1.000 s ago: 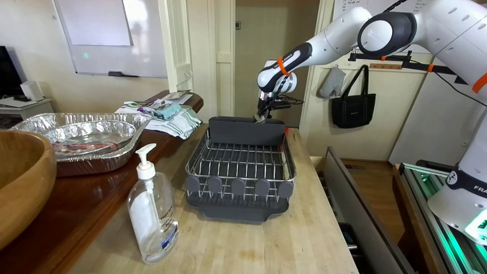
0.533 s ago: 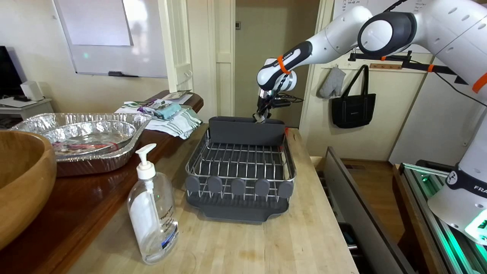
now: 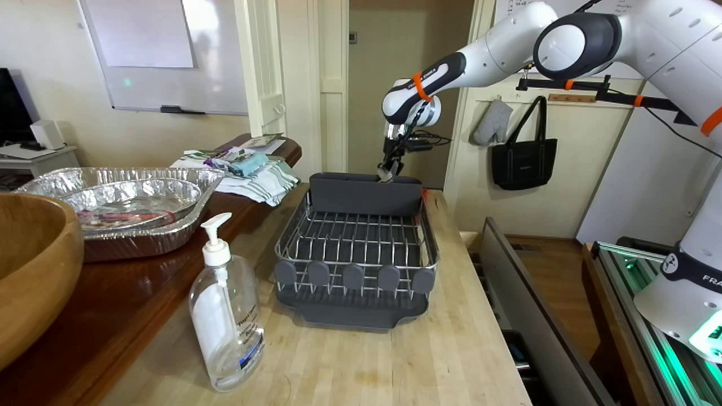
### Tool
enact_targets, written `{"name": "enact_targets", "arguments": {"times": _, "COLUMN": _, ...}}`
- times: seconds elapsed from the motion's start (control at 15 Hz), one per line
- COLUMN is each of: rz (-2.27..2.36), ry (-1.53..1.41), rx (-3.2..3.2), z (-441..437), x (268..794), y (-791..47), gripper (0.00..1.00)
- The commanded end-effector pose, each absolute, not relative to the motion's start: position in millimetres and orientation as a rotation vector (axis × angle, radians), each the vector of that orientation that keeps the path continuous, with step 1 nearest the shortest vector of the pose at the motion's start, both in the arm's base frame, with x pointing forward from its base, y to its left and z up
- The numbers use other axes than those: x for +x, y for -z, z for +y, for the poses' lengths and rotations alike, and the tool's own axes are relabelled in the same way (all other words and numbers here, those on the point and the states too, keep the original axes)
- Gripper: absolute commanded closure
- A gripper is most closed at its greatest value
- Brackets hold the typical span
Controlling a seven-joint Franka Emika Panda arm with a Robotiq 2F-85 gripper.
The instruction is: Put the spoon in the tray
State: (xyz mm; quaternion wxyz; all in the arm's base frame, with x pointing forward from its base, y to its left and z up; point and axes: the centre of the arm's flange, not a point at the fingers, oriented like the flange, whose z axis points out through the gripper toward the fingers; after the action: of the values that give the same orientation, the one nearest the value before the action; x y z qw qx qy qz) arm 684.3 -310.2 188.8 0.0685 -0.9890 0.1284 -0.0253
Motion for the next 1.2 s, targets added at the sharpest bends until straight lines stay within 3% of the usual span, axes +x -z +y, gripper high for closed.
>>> {"name": "enact_targets", "arguments": {"times": 0.0, "rz": 0.35, "ry": 0.117, "rx": -2.987, "z": -312, "x": 684, "y": -198, "gripper": 0.74}}
{"name": "enact_targets", "arguments": {"times": 0.07, "rz": 0.344, "ry": 0.133, "rx": -2.981, "z": -312, "x": 684, "y": -197, "gripper": 0.73}}
{"name": "enact_targets", "arguments": {"times": 0.73, "rz": 0.356, "ry": 0.093, "rx": -2.983, "z": -308, "x": 688, "y": -170, "gripper": 0.0}}
{"name": "enact_targets", "arguments": {"times": 1.0, "rz": 0.359, "ry": 0.062, "rx": -2.979, "z": -309, "x": 688, "y": -158, "gripper": 0.0}}
{"name": "enact_targets", "arguments": {"times": 1.07, "rz": 0.357, "ry": 0.051, "rx": -2.979, "z": -308, "x": 688, "y": -156, "gripper": 0.25}}
{"name": "enact_targets", "arguments": {"times": 1.13, "rz": 0.359, "ry": 0.046, "rx": -2.979, "z": -308, "x": 688, "y": -154, "gripper": 0.25}}
